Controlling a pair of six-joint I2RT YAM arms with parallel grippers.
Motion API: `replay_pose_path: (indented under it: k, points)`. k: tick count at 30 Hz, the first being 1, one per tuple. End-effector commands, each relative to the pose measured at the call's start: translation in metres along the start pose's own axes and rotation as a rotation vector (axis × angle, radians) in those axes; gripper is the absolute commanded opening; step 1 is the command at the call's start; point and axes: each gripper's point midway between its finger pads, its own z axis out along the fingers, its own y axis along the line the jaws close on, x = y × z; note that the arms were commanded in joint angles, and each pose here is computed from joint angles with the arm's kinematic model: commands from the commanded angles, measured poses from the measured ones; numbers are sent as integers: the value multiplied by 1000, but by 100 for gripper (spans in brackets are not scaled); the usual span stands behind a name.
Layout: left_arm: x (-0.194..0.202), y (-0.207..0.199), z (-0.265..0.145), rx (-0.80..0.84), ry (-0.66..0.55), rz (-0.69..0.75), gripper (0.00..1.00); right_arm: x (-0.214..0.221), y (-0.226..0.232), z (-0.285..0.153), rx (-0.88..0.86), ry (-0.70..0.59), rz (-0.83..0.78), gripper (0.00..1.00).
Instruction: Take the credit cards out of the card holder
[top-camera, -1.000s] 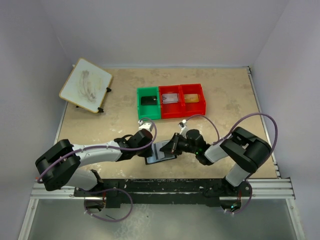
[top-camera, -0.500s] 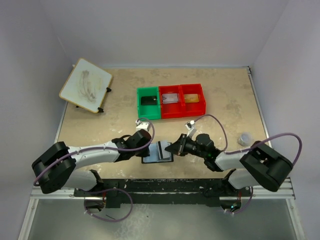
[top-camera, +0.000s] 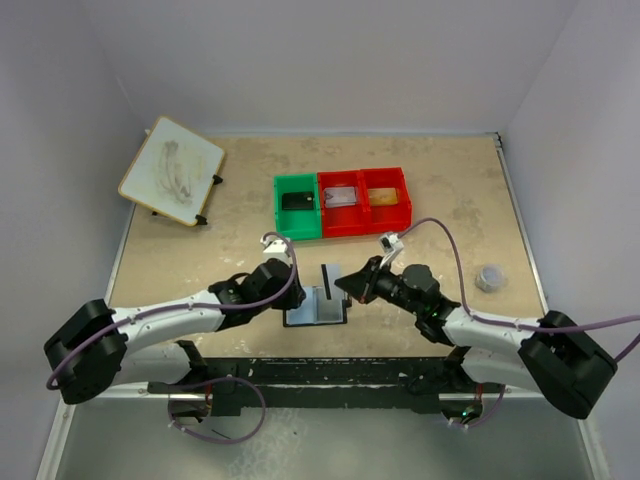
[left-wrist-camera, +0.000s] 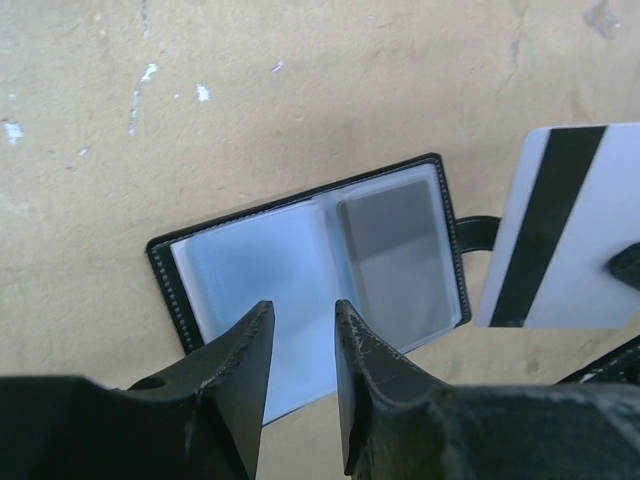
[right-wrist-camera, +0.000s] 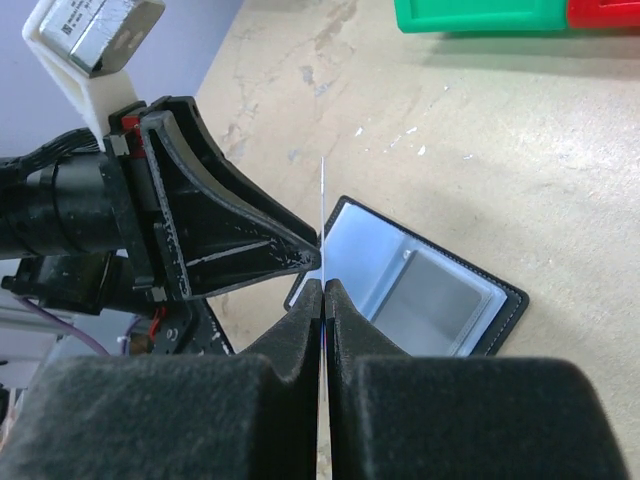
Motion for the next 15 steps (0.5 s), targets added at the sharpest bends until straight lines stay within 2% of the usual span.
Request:
replay_pose_path:
  k: [1, 7, 15]
  points:
    - [-10, -31, 9, 122, -34, -96, 29, -9, 8, 10, -4, 14, 3, 0]
    - [1, -44, 21, 186, -1, -134, 29, 7, 24, 20, -112, 91, 69, 0]
    - [-2, -49, 21, 214, -10, -143, 28, 26, 23, 31, -148, 165, 135, 0]
